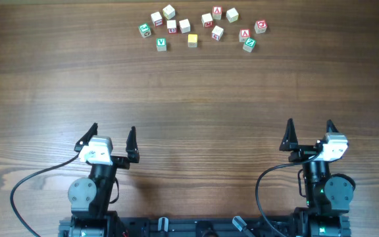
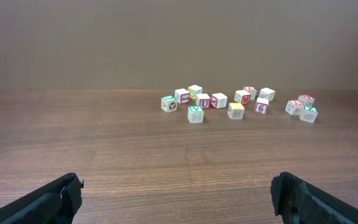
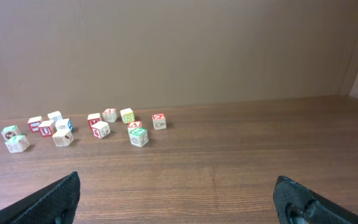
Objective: Form a circle
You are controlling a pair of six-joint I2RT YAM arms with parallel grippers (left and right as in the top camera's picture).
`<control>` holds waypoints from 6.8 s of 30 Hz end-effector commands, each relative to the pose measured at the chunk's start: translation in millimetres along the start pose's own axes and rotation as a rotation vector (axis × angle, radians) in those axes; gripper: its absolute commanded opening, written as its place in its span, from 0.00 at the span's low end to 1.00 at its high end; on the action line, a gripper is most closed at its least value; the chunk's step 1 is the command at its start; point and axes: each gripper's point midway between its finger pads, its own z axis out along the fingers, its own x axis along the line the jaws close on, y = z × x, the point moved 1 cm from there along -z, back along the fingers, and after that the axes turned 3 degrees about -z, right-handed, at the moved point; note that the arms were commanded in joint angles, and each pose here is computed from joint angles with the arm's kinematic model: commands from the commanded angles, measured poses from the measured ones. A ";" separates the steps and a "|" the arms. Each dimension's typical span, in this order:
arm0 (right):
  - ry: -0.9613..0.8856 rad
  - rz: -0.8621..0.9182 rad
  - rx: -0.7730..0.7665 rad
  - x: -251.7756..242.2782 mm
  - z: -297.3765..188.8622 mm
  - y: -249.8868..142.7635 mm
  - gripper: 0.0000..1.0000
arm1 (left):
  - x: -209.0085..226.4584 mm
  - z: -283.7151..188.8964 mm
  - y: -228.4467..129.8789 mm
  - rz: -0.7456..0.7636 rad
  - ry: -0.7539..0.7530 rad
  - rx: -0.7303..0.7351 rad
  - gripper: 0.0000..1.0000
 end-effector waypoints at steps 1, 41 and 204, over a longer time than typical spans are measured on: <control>0.021 -0.012 -0.002 3.7 0.0 0.2 1.00 | 2.6 0.1 -2.2 0.008 0.014 0.001 1.00; 0.021 -0.012 -0.001 3.7 0.0 0.1 1.00 | -82.9 32.7 322.3 -0.223 -0.324 -0.003 1.00; 0.021 -0.013 -0.001 3.7 0.0 0.1 1.00 | -40.9 71.3 162.2 -0.553 0.393 0.573 1.00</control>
